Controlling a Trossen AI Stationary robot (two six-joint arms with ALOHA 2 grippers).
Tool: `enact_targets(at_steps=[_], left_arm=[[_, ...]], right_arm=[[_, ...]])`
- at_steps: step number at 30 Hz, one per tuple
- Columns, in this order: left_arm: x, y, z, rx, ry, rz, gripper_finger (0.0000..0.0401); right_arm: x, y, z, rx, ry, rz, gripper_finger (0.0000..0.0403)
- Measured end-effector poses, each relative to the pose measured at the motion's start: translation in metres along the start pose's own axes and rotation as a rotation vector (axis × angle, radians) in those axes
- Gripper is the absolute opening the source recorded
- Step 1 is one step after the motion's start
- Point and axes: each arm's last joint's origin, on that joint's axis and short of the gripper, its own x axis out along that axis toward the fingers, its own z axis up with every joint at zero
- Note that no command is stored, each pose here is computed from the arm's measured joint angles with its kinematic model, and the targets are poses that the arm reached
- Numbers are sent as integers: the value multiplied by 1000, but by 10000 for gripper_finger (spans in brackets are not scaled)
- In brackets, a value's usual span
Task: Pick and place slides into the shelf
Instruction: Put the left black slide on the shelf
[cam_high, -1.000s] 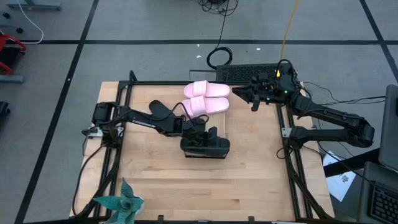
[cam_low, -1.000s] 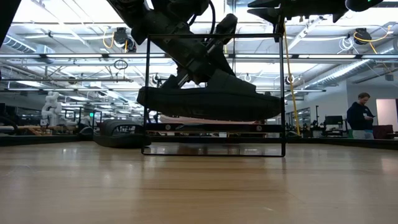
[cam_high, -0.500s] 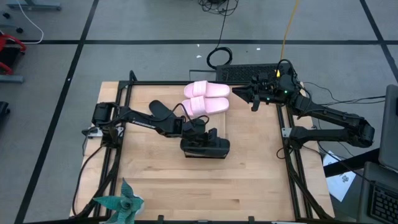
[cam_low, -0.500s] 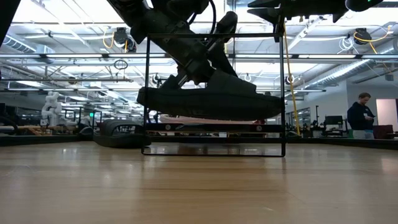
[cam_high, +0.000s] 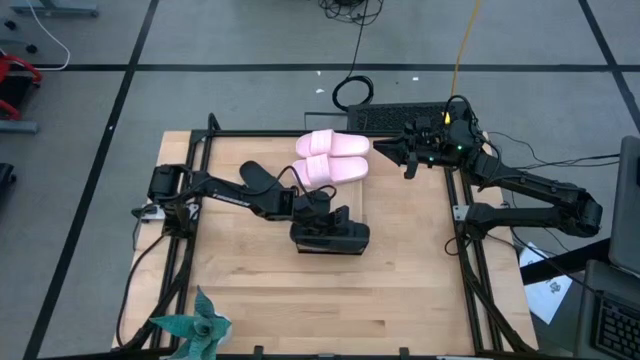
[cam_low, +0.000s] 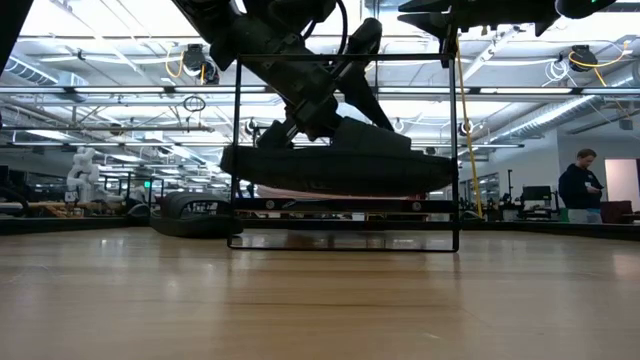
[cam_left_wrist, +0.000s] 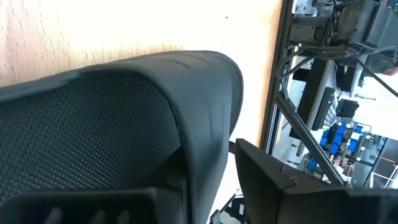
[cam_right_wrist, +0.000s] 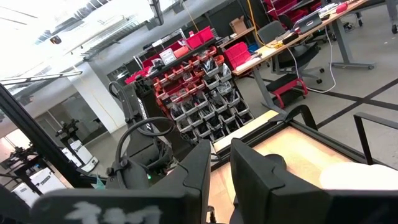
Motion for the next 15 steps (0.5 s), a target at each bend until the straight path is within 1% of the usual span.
enact_targets(at_steps=[6, 15], left_arm=[[0, -5, 2, 21, -7, -52, 115], [-1, -5, 4, 29, -10, -53, 115]], right_arm=[[0, 0, 0, 0, 0, 0, 54], [0, 0, 0, -3, 0, 0, 54]])
